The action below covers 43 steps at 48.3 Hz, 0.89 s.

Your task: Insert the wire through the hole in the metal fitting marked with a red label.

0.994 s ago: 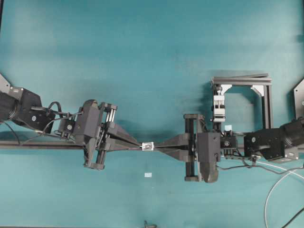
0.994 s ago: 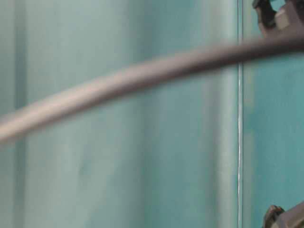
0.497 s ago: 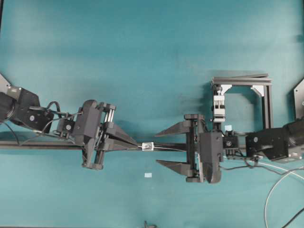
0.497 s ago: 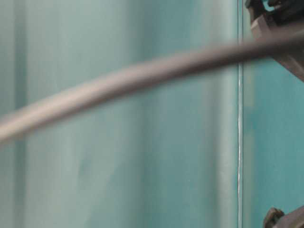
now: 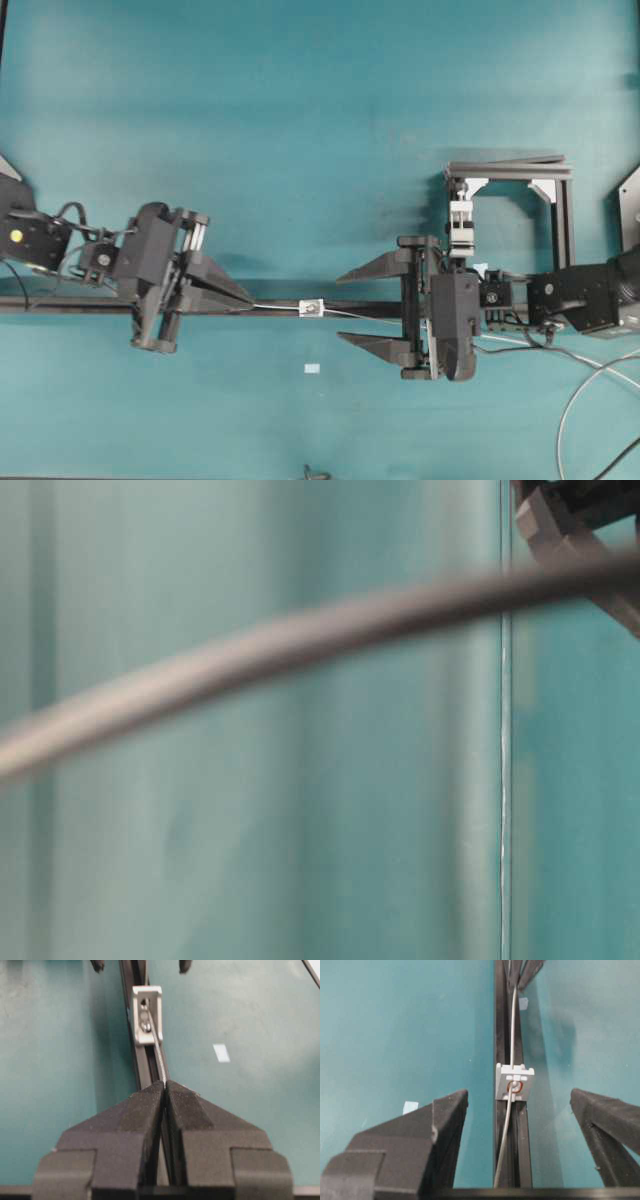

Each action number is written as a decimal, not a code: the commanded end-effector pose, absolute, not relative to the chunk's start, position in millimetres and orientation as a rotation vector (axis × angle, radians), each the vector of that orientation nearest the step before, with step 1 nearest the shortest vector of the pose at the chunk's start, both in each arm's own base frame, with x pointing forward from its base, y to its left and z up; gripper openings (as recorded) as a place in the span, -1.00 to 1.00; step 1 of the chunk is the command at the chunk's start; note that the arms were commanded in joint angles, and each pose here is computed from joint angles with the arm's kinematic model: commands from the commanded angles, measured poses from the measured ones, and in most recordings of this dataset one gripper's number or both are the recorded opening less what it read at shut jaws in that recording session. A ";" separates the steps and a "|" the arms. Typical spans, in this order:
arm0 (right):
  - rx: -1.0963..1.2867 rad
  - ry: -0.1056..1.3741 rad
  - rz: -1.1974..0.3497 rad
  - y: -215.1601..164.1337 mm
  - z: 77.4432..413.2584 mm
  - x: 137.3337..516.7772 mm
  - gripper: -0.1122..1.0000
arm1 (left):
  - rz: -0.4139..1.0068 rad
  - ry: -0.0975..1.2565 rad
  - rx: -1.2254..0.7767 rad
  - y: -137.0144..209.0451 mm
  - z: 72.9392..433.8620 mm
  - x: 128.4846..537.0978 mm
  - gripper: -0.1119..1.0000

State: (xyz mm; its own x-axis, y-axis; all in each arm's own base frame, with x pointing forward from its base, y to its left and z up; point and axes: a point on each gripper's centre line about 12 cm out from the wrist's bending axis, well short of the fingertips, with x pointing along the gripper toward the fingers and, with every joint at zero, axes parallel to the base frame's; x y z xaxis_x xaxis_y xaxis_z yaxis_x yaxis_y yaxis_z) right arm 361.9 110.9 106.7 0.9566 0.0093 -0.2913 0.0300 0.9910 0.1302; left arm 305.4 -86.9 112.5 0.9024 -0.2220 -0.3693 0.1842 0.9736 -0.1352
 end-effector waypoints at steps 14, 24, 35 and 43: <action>0.148 0.260 -0.003 112.0 120.1 362.7 0.85 | -0.229 0.395 -0.155 -86.0 126.0 275.1 -0.98; 0.148 0.259 -0.003 112.0 120.3 362.7 0.85 | -0.235 0.424 -0.159 -85.4 124.8 264.4 -0.98; 0.148 0.259 -0.003 112.0 120.3 362.7 0.85 | -0.237 0.432 -0.158 -84.0 125.6 258.3 -0.98; 0.150 0.256 -0.003 112.4 121.5 363.5 0.85 | -0.229 0.463 -0.174 -83.1 122.0 255.3 -0.98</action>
